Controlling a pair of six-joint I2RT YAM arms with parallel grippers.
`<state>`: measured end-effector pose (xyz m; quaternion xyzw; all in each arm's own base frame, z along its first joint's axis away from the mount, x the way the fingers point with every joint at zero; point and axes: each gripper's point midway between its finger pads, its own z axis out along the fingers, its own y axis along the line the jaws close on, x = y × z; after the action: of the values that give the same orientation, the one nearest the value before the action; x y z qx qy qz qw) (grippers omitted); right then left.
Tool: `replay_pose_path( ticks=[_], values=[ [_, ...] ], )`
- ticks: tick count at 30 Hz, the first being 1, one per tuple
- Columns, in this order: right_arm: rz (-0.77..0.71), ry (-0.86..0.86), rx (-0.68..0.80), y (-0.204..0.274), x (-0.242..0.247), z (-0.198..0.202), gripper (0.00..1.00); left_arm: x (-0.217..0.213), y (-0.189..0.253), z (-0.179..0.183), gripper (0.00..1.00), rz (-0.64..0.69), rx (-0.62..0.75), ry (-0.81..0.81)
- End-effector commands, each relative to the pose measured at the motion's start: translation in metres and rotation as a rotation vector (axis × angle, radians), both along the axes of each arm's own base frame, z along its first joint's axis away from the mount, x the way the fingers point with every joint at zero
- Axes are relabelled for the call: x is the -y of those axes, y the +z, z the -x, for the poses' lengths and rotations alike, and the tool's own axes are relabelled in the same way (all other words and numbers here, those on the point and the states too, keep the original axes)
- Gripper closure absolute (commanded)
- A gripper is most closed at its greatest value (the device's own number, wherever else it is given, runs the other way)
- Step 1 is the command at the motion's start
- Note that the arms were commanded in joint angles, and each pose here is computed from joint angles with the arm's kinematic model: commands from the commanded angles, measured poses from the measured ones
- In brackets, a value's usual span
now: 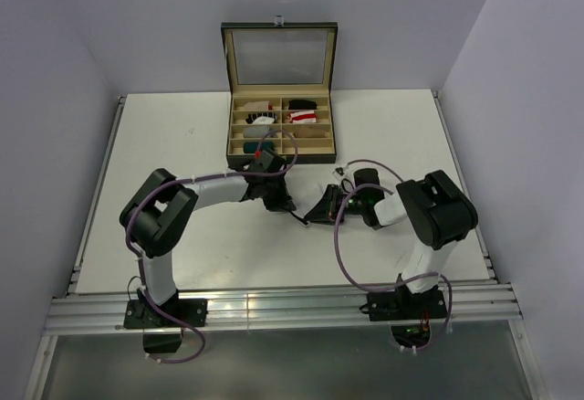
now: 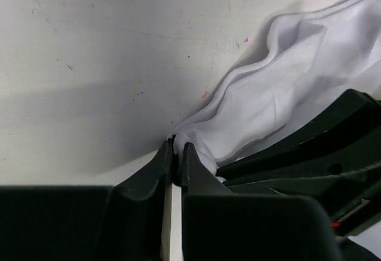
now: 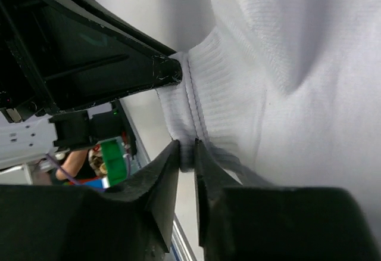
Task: Roll the socks
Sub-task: Roll the sock at the center of the board.
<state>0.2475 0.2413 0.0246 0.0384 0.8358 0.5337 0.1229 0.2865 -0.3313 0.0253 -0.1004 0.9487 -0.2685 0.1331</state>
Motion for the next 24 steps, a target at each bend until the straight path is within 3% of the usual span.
replay_pose_path(
  ticks=[1, 11, 16, 24],
  values=[
    [0.128, -0.034, 0.064, -0.004, 0.009, -0.007, 0.75, -0.019, -0.024, 0.015, 0.98, -0.132, -0.039, -0.048],
    [0.442, -0.127, 0.386, 0.047, 0.034, -0.039, 0.66, -0.037, -0.018, 0.004, 0.99, -0.282, 0.003, -0.101],
    [0.616, -0.072, 0.624, 0.062, 0.008, -0.03, 0.61, -0.037, -0.009, -0.002, 0.99, -0.328, 0.019, -0.166],
    [0.808, 0.03, 0.834, 0.056, -0.032, -0.013, 0.52, -0.033, -0.011, -0.001, 0.99, -0.331, -0.007, -0.21]
  ],
)
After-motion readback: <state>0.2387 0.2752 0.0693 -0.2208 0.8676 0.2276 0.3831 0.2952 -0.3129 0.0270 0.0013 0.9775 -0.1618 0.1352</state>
